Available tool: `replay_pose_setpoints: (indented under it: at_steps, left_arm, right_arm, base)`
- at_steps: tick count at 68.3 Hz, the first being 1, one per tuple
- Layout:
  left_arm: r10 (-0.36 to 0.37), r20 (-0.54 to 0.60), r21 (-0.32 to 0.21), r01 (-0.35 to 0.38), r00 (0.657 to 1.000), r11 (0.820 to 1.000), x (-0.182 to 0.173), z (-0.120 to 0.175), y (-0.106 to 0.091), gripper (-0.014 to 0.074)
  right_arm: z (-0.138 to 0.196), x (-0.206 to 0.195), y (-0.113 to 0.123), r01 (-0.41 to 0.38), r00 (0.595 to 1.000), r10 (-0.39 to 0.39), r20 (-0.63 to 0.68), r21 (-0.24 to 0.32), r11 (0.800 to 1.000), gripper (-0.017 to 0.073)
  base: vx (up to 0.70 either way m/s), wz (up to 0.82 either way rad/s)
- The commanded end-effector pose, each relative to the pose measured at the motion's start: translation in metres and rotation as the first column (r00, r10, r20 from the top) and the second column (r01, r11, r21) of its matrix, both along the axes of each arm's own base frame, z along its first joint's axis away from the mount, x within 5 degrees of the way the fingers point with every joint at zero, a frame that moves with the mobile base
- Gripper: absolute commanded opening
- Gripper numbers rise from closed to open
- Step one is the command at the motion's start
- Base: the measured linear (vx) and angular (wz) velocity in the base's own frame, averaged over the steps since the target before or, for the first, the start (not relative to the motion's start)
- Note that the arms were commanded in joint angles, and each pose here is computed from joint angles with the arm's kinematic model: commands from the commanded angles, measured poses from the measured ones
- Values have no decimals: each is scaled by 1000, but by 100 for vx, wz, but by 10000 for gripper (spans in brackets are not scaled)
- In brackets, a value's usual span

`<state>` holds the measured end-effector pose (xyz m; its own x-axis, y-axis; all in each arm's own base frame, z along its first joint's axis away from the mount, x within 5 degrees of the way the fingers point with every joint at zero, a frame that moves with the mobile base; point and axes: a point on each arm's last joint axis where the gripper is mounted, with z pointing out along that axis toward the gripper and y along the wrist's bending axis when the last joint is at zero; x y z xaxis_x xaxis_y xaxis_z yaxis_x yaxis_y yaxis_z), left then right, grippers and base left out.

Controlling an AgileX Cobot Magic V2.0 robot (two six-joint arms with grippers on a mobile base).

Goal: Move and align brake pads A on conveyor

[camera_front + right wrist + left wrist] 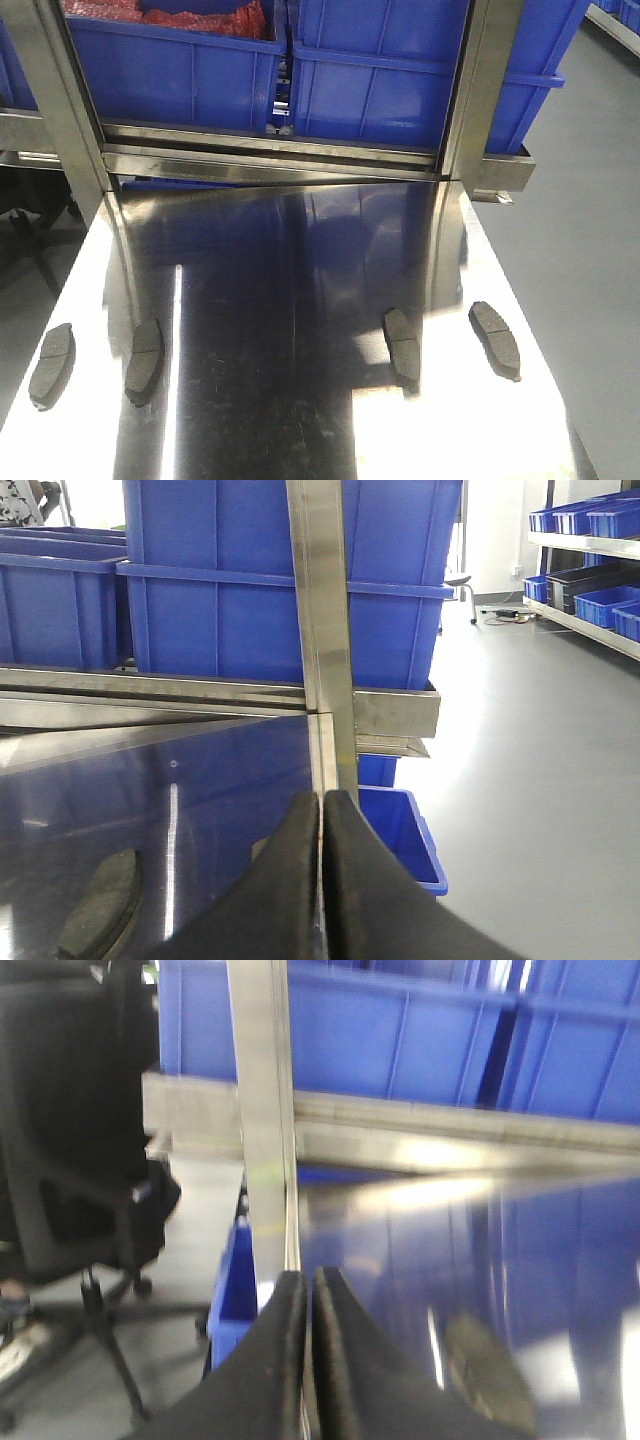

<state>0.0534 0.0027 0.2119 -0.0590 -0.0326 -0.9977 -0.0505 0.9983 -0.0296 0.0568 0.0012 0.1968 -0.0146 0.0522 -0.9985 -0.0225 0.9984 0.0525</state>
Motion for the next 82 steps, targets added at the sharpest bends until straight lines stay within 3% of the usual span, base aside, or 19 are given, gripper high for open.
replay_pose_setpoints:
  at_steps: [1,16,26,32,40,52,59,70,82]
  left_arm:
    - [1,87,-1,-1,996,1000,0,43,0,-6]
    - [2,-192,-14,-5,981,1000,37,83,2,-6]
    - [1,-256,-18,-6,967,1000,58,86,3,-2]
    - [-2,-267,-27,-6,964,1000,60,84,3,43]
    - [-2,-272,-27,-6,962,1000,59,83,3,210]
    - [-2,-272,-27,-6,962,1000,59,83,3,600]
    - [-2,-271,-28,-6,963,1000,59,84,3,727]
    - [-9,-295,-63,-11,956,998,62,81,2,712]
    - [-23,-458,-96,-24,889,995,92,72,2,680]
  right_arm:
    - [1,0,0,5,998,-4,68,-15,1000,-8]
    - [1,0,0,5,998,-4,68,-15,1000,-8]
    - [1,0,0,5,998,-4,68,-15,1000,-8]
    - [1,0,0,5,998,-4,68,-15,1000,-8]
    - [1,0,0,5,998,-4,68,-15,1000,-8]
    - [1,0,0,5,998,-4,68,-15,1000,-8]
    - [1,0,0,5,998,-4,68,-15,1000,-8]
    - [1,0,0,5,998,-4,68,-15,1000,-8]
    - [1,0,0,5,998,-4,68,-15,1000,-8]
  base:
    - [0,0]
    - [0,0]
    - [0,0]
    - [0,0]
    - [0,0]
    - [0,0]
    - [0,0]
    - [0,0]
    - [0,0]
